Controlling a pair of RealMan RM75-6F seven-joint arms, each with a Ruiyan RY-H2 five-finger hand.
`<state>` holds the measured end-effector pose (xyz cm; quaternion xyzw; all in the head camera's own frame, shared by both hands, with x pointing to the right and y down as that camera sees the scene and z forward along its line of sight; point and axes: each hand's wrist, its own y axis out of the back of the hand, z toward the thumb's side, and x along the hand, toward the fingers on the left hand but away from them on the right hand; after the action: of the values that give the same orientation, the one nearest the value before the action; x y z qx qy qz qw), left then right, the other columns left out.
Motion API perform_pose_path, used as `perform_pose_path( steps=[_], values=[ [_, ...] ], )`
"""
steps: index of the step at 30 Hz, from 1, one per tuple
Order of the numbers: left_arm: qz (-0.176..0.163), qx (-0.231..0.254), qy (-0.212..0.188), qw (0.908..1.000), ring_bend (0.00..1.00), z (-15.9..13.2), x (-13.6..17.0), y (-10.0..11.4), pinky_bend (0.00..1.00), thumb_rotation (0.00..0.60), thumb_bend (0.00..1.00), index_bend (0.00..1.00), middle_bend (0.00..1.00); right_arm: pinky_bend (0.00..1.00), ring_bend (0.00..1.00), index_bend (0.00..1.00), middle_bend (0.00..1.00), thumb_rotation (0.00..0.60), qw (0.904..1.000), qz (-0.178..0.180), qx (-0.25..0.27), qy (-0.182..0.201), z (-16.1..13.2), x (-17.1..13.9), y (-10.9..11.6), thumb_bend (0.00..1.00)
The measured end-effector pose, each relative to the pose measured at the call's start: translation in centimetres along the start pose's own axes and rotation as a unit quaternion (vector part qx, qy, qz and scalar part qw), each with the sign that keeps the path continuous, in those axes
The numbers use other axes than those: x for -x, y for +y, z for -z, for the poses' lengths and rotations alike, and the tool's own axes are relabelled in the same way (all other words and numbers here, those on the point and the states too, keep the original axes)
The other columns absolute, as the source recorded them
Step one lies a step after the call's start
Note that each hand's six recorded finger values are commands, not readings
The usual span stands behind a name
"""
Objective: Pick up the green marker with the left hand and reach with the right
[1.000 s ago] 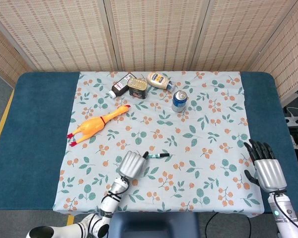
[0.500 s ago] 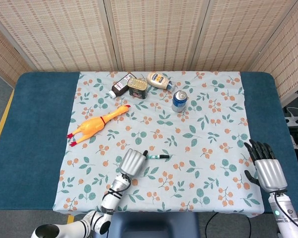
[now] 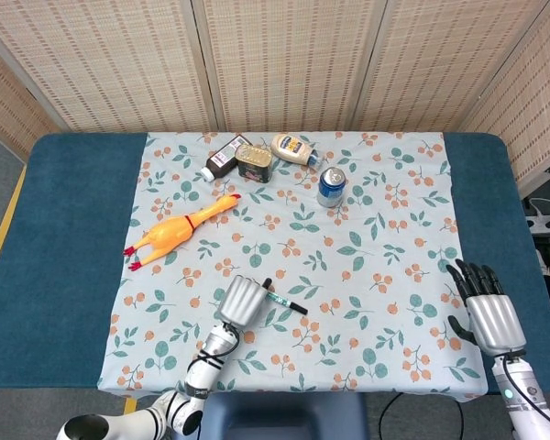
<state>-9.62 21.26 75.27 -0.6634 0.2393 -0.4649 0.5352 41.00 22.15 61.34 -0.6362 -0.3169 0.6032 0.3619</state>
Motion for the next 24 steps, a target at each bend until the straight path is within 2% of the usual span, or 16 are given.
perform_pose_path(
  steps=[7, 11, 14, 18, 24],
  values=[
    [-0.005, 0.033, 0.016, 0.9993, 1.00, 0.1, 0.5, 1.7, 1.00, 0.600, 0.43, 0.75, 1.00, 0.00, 0.00, 0.00, 0.00, 0.600, 0.9991, -0.002, 0.031, 0.028, -1.8, 0.9, -0.9, 0.21],
    [0.004, 0.071, 0.035, 0.9969, 1.00, 0.2, 0.6, 3.1, 1.00, 0.600, 0.43, 0.75, 1.00, 0.00, 0.00, 0.00, 0.00, 0.600, 0.9957, -0.013, 0.068, 0.060, -4.3, 1.9, -2.4, 0.21],
    [0.016, 0.114, 0.049, 0.9921, 1.00, 0.4, 0.7, 4.3, 1.00, 0.600, 0.43, 0.75, 1.00, 0.00, 0.00, 0.07, 0.00, 0.600, 0.9905, -0.025, 0.100, 0.090, -6.8, 2.7, -3.2, 0.21],
    [0.041, 0.175, 0.068, 0.9814, 1.00, 1.3, 1.1, 5.5, 1.00, 0.600, 0.43, 0.77, 1.00, 0.00, 0.00, 0.14, 0.00, 0.600, 0.9831, -0.042, 0.136, 0.115, -9.4, 3.7, -4.2, 0.21],
    [0.080, 0.217, 0.099, 0.9678, 1.00, 3.3, 1.7, 5.4, 1.00, 0.600, 0.43, 0.77, 1.00, 0.00, 0.00, 0.18, 0.00, 0.600, 0.9727, -0.046, 0.184, 0.134, -12.3, 4.5, -4.8, 0.21]
  ],
)
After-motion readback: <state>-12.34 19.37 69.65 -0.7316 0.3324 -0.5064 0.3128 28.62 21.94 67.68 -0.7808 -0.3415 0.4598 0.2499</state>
